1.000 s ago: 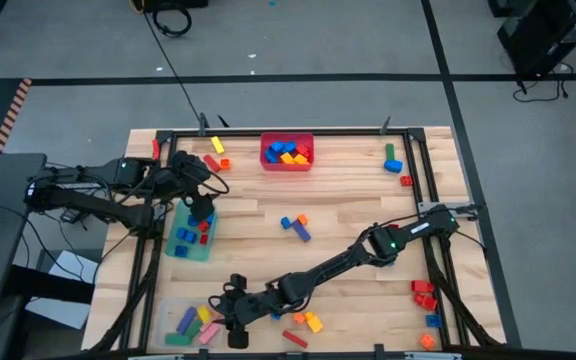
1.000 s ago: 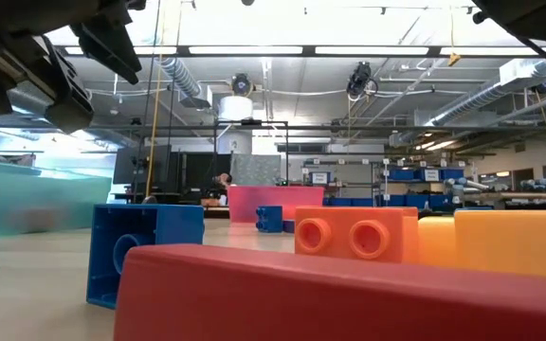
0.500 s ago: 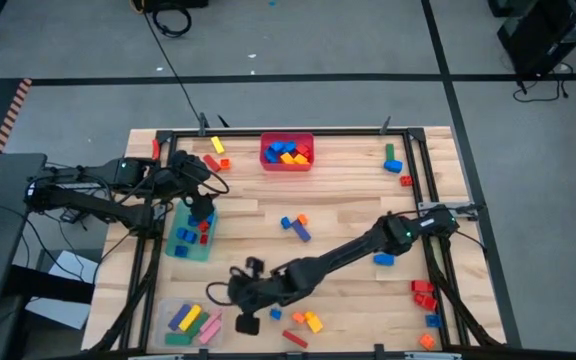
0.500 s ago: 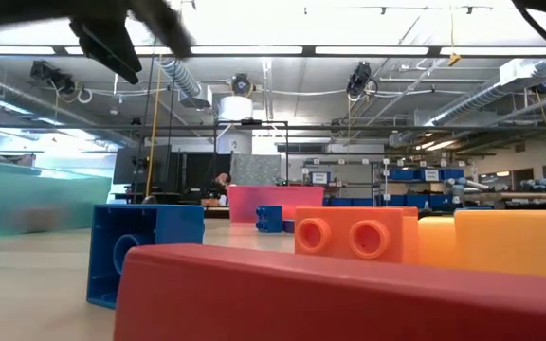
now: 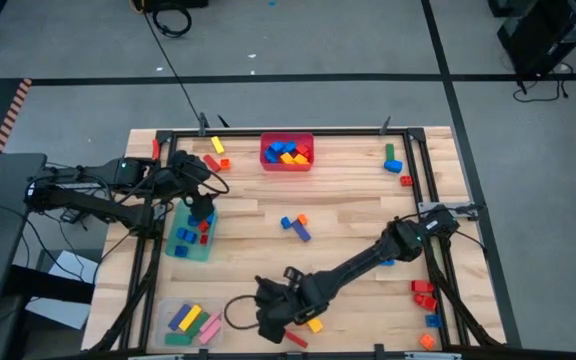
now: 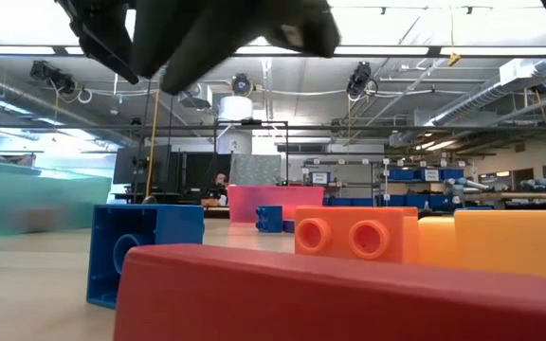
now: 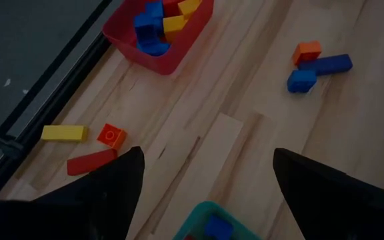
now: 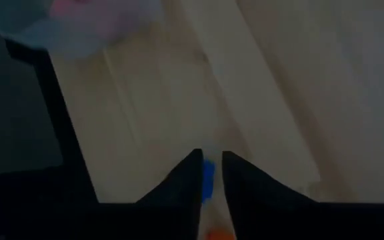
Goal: Sort blocks by size
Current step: Put the yellow 1 studded building block into the red bin
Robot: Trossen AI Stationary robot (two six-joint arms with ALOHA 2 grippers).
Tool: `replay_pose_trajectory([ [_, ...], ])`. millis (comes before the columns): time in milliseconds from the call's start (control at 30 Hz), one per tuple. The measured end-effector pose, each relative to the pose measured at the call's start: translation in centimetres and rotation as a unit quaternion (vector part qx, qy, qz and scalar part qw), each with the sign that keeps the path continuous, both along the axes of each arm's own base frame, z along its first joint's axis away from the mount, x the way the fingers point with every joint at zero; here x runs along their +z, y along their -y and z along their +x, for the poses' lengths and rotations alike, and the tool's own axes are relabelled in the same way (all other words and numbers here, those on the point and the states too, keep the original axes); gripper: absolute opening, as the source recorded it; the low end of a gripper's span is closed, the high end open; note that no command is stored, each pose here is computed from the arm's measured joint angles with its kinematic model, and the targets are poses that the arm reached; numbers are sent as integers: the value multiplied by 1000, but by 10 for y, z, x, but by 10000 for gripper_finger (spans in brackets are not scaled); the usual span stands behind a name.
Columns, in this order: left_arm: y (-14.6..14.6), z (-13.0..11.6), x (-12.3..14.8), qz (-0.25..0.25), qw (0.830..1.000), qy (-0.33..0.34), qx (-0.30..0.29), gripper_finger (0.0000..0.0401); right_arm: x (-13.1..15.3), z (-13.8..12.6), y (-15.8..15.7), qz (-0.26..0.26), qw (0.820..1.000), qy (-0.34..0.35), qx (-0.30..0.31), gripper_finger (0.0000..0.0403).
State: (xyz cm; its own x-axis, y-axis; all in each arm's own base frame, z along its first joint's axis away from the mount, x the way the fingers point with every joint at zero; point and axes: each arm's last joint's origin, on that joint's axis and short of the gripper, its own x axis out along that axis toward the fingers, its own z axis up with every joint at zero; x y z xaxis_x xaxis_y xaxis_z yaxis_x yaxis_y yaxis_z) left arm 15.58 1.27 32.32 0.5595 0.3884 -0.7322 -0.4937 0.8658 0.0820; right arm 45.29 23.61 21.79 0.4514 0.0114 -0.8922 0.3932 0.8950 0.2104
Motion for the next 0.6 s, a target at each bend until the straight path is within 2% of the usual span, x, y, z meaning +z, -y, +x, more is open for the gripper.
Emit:
replay_pose_trajectory([
  [167,0,0,0,-1,1000,1,1,339,-3,-18,-16,-1,999,-39,-25,130],
  [400,0,0,0,-1,1000,1,1,339,-8,-55,-36,-10,985,-135,-108,190],
  [600,0,0,0,-2,1000,2,3,339,-9,-75,-58,17,975,-159,-155,231],
])
